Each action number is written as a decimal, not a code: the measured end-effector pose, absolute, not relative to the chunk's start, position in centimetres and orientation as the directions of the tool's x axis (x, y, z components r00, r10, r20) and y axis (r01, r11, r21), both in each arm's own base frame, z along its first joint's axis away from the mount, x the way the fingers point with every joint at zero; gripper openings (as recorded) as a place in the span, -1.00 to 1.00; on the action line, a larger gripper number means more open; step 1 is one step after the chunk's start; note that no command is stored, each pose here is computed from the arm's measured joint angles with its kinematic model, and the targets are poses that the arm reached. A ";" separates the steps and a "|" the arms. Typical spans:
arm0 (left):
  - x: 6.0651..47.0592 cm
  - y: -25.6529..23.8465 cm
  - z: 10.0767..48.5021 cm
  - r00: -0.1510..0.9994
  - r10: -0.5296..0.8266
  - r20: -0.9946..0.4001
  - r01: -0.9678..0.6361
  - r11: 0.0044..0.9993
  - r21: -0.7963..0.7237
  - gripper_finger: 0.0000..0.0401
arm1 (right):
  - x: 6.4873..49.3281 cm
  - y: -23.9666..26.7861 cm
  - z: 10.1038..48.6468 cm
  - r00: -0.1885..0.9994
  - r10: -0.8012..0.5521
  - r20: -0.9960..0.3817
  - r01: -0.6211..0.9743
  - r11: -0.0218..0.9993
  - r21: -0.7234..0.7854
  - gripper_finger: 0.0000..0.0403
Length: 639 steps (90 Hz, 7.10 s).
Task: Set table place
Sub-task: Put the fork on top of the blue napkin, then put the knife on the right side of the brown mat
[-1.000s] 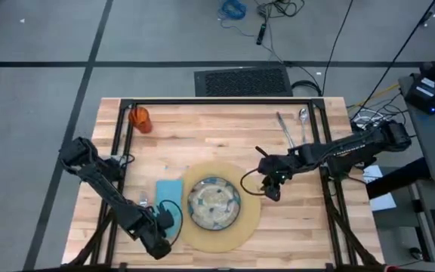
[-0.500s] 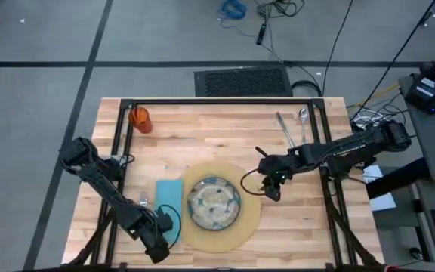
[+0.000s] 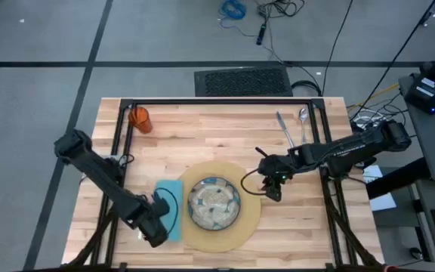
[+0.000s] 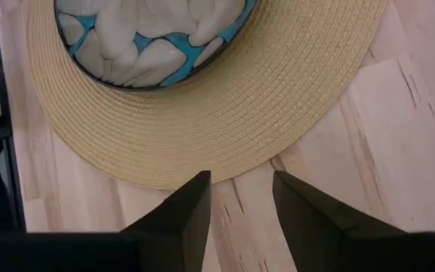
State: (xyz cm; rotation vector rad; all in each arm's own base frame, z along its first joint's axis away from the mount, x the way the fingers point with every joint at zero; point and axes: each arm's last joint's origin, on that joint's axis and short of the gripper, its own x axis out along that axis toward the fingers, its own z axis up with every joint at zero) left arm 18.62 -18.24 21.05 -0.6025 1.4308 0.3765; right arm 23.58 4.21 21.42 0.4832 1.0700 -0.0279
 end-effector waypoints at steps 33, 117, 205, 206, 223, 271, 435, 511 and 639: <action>13.9 -16.3 24.1 0.118 0.059 -0.991 -0.945 0.313 -0.094 -0.36 | 23.6 4.2 21.5 0.503 0.181 -0.845 0.238 0.911 0.337 -0.33; 12.4 -16.3 15.6 0.034 0.020 -0.999 -0.967 0.253 -0.028 -0.36 | 23.6 5.4 21.5 0.519 0.172 -0.837 0.164 0.941 0.295 -0.33; 12.9 -17.2 14.4 0.030 0.003 -1.000 -0.951 0.309 -0.027 -0.97 | 23.7 5.4 21.6 0.536 0.169 -0.827 0.163 0.941 0.297 -0.33; 12.9 -17.2 14.4 0.030 0.003 -1.000 -0.951 0.309 -0.028 -0.98 | 23.7 5.4 21.6 0.536 0.169 -0.827 0.163 0.941 0.297 -0.33; 12.9 -17.2 17.0 0.038 -0.018 -0.999 -0.950 0.310 -0.042 -0.99 | 23.7 5.4 21.6 0.536 0.168 -0.827 0.161 0.941 0.296 -0.33; 17.9 -14.0 24.3 0.327 0.067 -0.943 -0.943 0.088 -0.321 -1.00 | 23.8 5.4 21.7 0.542 0.170 -0.823 0.155 0.942 0.296 -0.33; 23.3 -13.8 17.6 0.065 0.009 -0.998 -0.997 0.049 -0.065 -0.75 | 23.0 8.0 21.6 0.513 0.227 -0.828 0.033 0.959 0.283 -0.33; 26.7 -13.4 21.7 0.599 0.322 -0.733 -0.684 0.681 -0.260 -0.75 | 25.0 8.9 23.8 0.794 0.093 -0.601 0.019 0.984 0.178 -0.33; 20.0 16.5 30.3 0.241 0.794 -0.559 -0.800 0.488 0.348 -0.75 | 19.3 -19.6 17.6 0.362 -0.371 -0.855 0.860 0.488 0.152 -0.34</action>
